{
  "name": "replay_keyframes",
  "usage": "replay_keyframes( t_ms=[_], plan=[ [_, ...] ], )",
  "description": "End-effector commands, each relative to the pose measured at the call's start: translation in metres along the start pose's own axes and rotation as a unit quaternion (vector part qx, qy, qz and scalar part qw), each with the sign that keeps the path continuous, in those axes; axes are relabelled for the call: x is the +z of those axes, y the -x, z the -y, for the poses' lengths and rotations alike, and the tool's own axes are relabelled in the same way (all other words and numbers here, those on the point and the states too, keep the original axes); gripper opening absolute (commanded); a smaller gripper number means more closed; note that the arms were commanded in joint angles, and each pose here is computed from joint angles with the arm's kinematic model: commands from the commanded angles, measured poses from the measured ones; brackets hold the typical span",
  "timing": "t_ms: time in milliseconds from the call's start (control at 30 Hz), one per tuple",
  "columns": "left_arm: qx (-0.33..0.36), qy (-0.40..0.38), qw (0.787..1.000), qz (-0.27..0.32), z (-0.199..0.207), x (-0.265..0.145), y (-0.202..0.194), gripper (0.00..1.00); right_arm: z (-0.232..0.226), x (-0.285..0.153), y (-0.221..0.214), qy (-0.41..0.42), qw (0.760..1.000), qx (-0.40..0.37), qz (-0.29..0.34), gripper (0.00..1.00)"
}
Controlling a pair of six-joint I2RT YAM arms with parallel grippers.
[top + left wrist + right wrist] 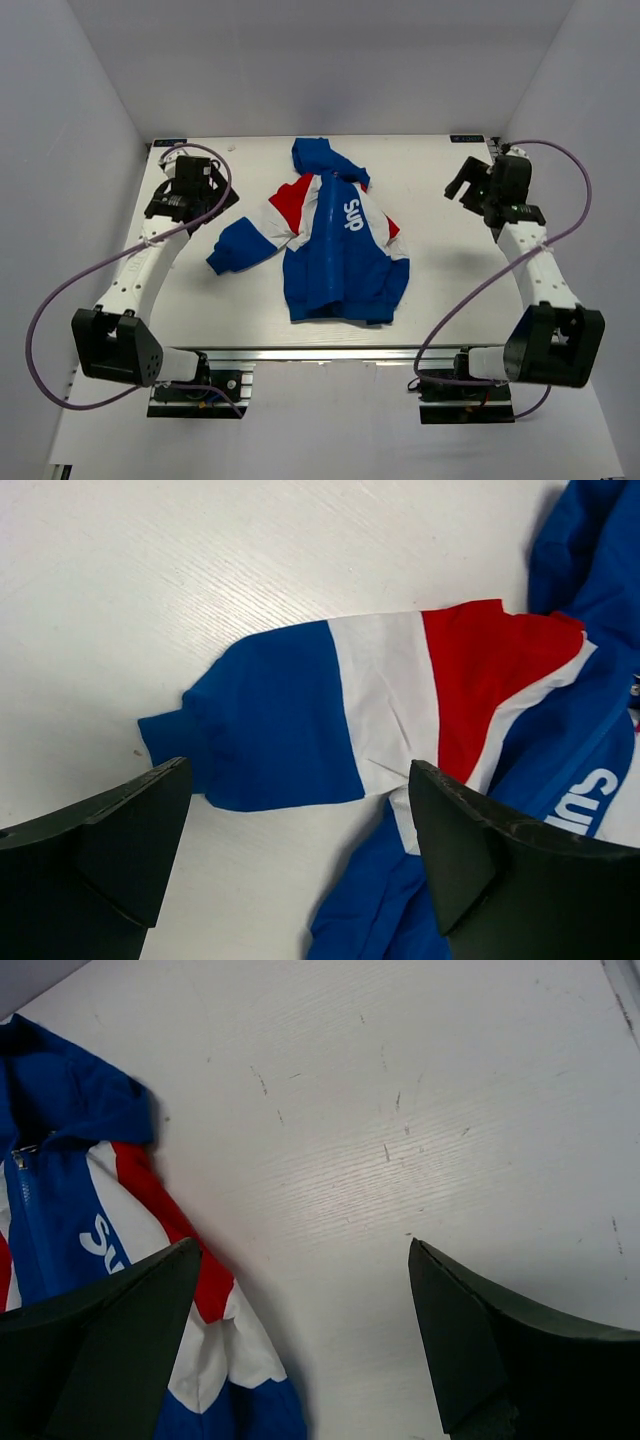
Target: Zip up the jacket
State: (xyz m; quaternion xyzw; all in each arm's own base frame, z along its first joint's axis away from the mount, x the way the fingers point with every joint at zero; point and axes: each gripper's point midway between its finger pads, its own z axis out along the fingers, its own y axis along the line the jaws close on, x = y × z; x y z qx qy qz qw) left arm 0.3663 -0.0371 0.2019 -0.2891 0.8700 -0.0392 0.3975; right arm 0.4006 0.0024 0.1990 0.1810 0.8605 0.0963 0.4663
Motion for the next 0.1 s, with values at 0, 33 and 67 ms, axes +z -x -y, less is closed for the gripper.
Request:
replay_keyframes(
  t_ms=[0,33,67],
  plan=[
    [-0.017,-0.022,0.999,0.038,0.0017,-0.0256,0.0157,0.98,0.0115,-0.0135,0.0007,-0.026,0.999,0.01,0.022,0.89],
    [-0.02,-0.023,0.999,0.04,0.0003,-0.0264,0.015,0.98,0.0094,-0.0143,0.0024,-0.018,0.999,0.01,0.029,0.89],
    [-0.024,-0.02,0.999,0.041,-0.003,-0.0251,0.0122,0.98,0.0059,-0.0153,0.0017,-0.007,1.0,0.01,0.029,0.89]
  ],
)
